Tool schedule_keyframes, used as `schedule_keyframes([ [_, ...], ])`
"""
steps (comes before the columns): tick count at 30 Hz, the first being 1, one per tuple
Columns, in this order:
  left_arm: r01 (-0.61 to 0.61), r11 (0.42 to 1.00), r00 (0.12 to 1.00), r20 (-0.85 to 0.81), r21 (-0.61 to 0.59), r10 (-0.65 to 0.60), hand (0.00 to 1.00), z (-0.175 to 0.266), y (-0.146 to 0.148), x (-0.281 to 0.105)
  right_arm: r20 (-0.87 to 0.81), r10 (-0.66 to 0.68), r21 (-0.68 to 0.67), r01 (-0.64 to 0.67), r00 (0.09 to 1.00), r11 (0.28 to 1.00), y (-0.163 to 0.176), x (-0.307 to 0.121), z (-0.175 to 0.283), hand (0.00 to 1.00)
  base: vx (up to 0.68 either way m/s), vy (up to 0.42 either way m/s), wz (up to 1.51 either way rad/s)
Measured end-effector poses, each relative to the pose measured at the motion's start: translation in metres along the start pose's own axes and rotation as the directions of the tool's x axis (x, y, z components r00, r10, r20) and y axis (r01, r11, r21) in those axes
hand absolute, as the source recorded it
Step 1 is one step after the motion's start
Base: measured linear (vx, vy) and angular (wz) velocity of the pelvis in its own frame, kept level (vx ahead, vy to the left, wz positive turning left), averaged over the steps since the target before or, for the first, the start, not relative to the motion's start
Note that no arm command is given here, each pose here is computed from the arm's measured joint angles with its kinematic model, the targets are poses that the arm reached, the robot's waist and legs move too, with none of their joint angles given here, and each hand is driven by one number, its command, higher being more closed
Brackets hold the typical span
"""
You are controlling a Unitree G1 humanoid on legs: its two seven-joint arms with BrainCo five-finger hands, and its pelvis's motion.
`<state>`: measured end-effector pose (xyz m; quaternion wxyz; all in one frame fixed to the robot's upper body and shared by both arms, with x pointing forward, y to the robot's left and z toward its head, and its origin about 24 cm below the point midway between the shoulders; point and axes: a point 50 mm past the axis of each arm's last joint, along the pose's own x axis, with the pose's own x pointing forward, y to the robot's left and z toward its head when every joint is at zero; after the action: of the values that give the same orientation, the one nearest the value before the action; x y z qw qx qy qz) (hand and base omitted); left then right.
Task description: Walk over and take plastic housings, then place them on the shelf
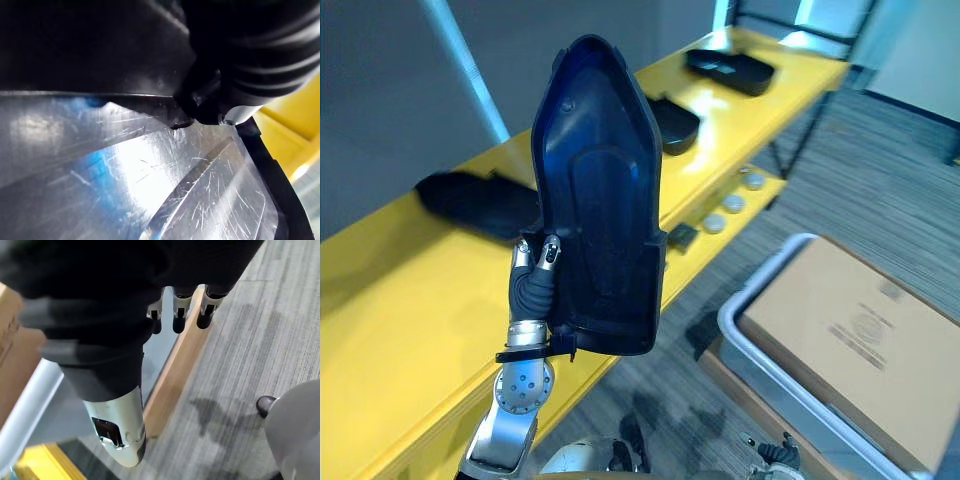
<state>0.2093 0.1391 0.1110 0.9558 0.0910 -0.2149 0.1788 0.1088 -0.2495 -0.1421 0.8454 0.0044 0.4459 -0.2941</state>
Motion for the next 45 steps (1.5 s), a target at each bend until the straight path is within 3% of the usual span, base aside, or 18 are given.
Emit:
schedule_keyframes([
  [3, -0.076, 0.997, 0.997, 0.017, -0.006, 0.076, 1.00, 0.004, 0.010, 0.001, 0.013, 0.022, 0.038, -0.023, 1.000, 0.999, 0.012, -0.002, 0.004, 0.00, 0.06, 0.037, 0.71],
  [10, -0.042, 0.997, 0.999, 0.008, -0.065, 0.042, 1.00, 0.009, 0.000, -0.005, -0.081, 0.013, 0.076, -0.007, 0.997, 0.997, 0.011, -0.017, -0.032, 0.00, 0.10, 0.008, 1.01],
  [14, -0.089, 0.993, 0.996, 0.004, -0.073, 0.090, 1.00, 0.015, 0.015, -0.014, 0.006, 0.025, 0.106, -0.025, 1.000, 0.994, 0.017, -0.015, -0.010, 0.00, 0.12, -0.125, 0.45],
  [19, -0.044, 0.993, 0.998, -0.044, -0.112, 0.039, 1.00, 0.011, 0.009, -0.020, 0.053, 0.056, 0.098, -0.061, 0.997, 0.993, 0.026, -0.016, 0.001, 0.00, 0.07, -0.149, -0.10],
  [31, 0.031, 0.996, 0.988, -0.149, -0.087, -0.043, 1.00, -0.015, -0.008, -0.029, -0.112, 0.032, 0.069, -0.024, 0.993, 0.997, 0.019, -0.023, -0.043, 0.00, -0.01, -0.087, 0.11],
  [45, 0.065, 0.987, 0.997, -0.031, -0.149, -0.071, 1.00, 0.005, -0.024, -0.012, -0.082, -0.014, 0.059, 0.019, 0.997, 0.998, 0.012, -0.014, -0.029, 0.00, -0.13, 0.184, 0.48],
])
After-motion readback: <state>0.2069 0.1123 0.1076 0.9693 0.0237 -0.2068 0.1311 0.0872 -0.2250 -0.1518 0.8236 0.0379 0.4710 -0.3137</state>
